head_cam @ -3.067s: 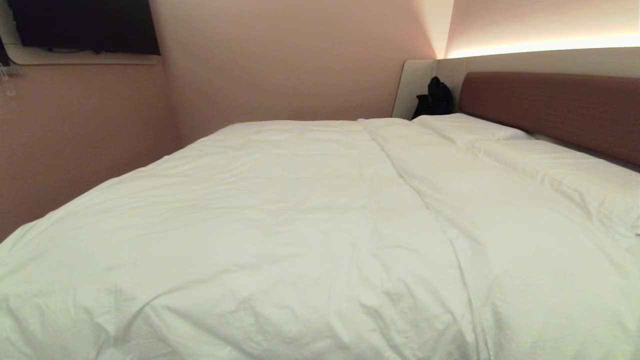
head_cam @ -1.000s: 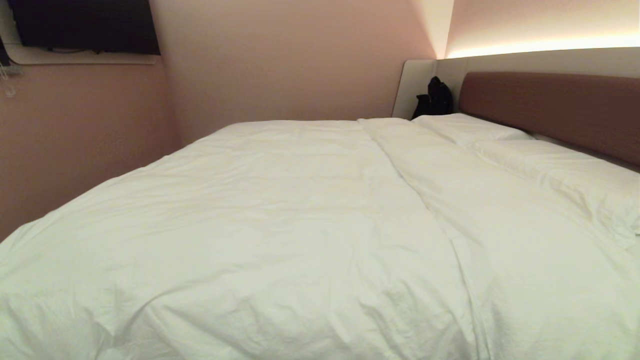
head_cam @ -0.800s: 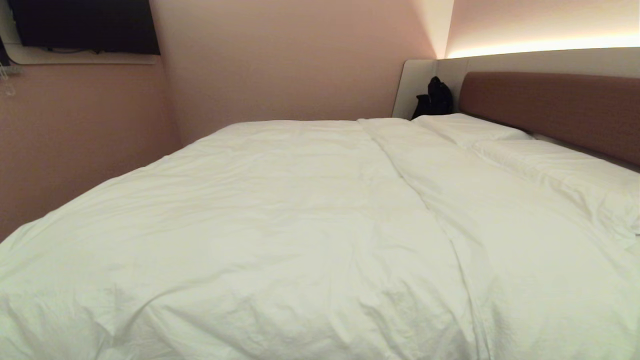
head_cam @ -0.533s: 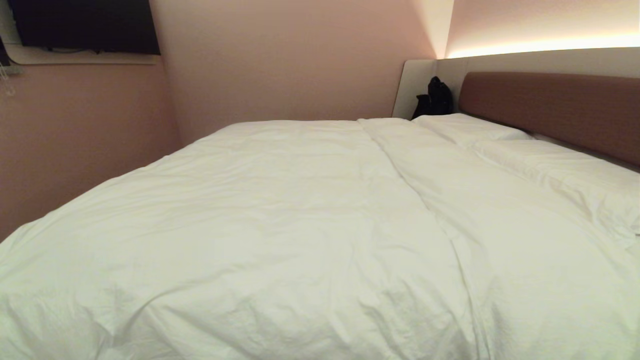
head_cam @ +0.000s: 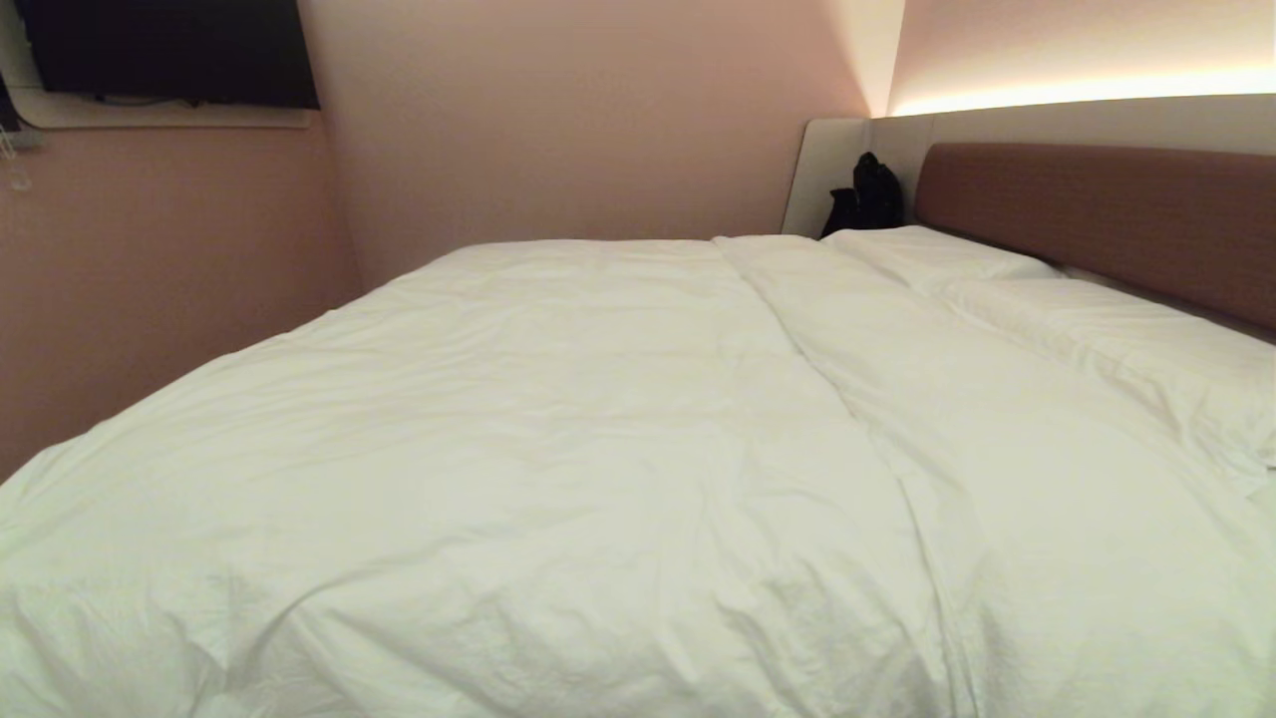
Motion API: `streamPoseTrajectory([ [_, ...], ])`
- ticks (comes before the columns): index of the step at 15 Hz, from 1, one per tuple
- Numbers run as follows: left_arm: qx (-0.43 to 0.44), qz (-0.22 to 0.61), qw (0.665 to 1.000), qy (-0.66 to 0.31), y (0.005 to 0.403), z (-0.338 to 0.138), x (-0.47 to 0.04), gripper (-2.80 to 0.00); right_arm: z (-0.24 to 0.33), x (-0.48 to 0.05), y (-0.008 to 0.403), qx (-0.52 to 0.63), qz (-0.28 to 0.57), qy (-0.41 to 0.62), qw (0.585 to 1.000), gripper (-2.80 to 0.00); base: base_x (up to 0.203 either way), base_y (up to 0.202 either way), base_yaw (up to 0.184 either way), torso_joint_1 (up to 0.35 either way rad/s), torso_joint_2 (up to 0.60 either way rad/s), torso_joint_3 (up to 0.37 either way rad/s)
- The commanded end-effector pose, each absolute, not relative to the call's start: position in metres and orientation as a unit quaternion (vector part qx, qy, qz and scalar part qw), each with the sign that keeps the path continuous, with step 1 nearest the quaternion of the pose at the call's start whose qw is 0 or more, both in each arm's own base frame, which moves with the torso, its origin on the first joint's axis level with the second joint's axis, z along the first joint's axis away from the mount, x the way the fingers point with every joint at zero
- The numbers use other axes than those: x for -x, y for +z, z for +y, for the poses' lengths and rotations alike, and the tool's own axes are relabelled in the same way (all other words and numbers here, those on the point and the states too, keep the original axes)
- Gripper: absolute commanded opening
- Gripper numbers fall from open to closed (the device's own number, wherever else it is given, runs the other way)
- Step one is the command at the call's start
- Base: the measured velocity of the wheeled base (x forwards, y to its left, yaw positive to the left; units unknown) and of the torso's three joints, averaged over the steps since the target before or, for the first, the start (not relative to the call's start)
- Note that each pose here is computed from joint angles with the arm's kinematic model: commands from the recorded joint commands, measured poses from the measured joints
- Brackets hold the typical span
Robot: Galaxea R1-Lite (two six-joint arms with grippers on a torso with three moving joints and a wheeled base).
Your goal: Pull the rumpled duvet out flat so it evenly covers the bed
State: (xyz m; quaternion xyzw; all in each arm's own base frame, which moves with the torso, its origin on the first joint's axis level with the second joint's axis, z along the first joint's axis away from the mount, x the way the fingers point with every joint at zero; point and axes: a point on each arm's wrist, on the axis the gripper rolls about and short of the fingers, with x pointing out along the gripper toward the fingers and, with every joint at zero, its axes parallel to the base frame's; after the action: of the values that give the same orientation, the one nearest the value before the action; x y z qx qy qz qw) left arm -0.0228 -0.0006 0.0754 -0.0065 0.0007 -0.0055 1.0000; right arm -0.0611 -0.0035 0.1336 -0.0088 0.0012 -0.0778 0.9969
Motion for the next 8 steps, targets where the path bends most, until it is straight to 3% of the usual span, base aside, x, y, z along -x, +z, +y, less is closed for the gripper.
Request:
streamPoseTrajectory([
  [1,0.007,0.0,1.0,-0.005,0.076,-0.001,0.023,-2.8,-0.003,0.055,0.14,0.02,-0.068,-0.079,0.994,-2.8,0.0,0.0,0.0,0.0,0.0,0.0],
  [8,0.007,0.001,1.0,-0.005,0.075,-0.001,0.023,-2.8,-0.003,0.038,0.113,0.053,-0.042,-0.077,0.995,-2.8,0.0,0.0,0.0,0.0,0.0,0.0],
])
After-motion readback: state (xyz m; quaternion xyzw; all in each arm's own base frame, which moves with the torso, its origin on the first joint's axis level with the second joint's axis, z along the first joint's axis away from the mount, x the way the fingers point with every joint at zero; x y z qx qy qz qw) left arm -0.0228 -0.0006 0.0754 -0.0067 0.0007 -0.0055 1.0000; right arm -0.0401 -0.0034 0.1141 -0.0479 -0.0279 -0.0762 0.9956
